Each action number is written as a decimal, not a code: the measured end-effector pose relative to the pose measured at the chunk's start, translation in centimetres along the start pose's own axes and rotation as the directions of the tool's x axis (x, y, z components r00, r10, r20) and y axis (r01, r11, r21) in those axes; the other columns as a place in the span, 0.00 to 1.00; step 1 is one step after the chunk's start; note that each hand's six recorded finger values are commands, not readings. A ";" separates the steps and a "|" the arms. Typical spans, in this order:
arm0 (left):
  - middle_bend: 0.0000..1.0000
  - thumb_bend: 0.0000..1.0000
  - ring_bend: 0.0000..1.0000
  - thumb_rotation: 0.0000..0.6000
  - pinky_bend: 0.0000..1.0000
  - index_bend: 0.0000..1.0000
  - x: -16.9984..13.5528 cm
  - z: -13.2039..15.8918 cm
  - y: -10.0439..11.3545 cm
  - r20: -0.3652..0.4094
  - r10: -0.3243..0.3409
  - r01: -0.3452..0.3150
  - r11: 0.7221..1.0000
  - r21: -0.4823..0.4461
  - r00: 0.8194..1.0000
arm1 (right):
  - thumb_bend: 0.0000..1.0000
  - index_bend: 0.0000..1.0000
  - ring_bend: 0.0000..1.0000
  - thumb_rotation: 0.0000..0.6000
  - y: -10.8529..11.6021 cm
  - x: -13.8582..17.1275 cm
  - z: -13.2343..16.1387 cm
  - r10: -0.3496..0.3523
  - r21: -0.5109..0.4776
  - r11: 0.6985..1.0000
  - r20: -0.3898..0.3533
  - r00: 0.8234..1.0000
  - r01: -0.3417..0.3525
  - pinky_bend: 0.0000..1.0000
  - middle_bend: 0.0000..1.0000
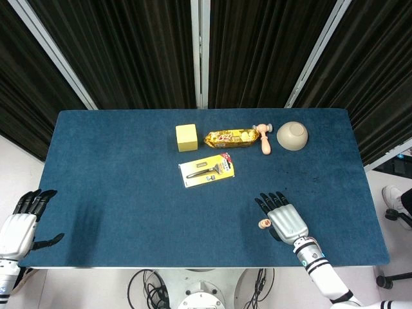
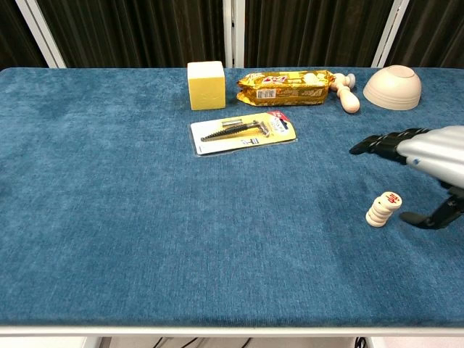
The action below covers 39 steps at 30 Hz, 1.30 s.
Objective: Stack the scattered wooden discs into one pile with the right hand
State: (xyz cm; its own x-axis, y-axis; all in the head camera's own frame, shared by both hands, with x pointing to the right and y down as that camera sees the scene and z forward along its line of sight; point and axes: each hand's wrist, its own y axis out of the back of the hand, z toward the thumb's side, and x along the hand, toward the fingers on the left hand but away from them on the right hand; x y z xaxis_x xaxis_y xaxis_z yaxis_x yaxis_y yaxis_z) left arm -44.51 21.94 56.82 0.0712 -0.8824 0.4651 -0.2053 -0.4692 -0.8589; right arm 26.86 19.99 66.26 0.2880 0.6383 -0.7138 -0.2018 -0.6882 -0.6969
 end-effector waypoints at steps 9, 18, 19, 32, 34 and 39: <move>0.09 0.13 0.00 1.00 0.00 0.11 0.0 0.2 -0.1 0.003 -0.003 0.003 1.000 0.004 1.000 | 0.30 0.00 0.00 1.00 0.5 0.3 -1.5 -0.009 0.002 1.000 0.038 0.999 0.009 0.00 0.00; 0.09 0.13 0.00 1.00 0.00 0.11 0.0 0.0 -0.1 0.000 -0.004 0.004 1.000 0.001 1.000 | 0.45 0.18 0.00 1.00 0.4 0.9 -2.3 0.027 0.033 0.999 0.048 0.999 -0.028 0.00 0.00; 0.09 0.13 0.00 1.00 0.00 0.11 0.0 0.0 -0.1 0.000 -0.004 0.004 1.000 0.000 1.000 | 0.49 0.21 0.00 1.00 0.5 1.1 -2.5 0.029 0.041 0.999 0.051 0.998 -0.031 0.00 0.00; 0.08 0.13 0.00 1.00 0.00 0.11 -0.1 0.3 0.0 0.007 -0.002 0.002 1.000 0.001 1.000 | 0.65 0.31 0.00 1.00 -0.9 2.6 -3.0 0.092 0.063 0.993 0.054 0.994 -0.096 0.00 0.00; 0.08 0.13 0.00 1.00 0.00 0.11 -0.1 0.3 0.0 0.006 -0.001 0.001 1.000 0.001 1.000 | 0.65 0.31 0.00 1.00 -1.1 2.6 -2.7 0.098 0.061 0.993 0.044 0.994 -0.100 0.00 0.00; 0.08 0.13 0.00 1.00 0.00 0.11 -0.1 0.2 0.1 0.005 0.002 -0.002 1.000 -0.002 1.000 | 0.65 0.31 0.00 1.00 -1.5 2.6 -2.2 0.107 0.059 0.992 0.031 0.994 -0.108 0.00 0.00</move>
State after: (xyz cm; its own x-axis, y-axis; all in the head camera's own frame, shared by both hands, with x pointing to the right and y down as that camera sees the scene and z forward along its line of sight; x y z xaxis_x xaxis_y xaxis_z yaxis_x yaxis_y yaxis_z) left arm -44.37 21.99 56.59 0.0754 -0.8836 0.4620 -0.2069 -0.4671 -0.8596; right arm 29.92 21.92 65.63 0.2361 0.5715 -0.7859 -0.2867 -0.7318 -0.6183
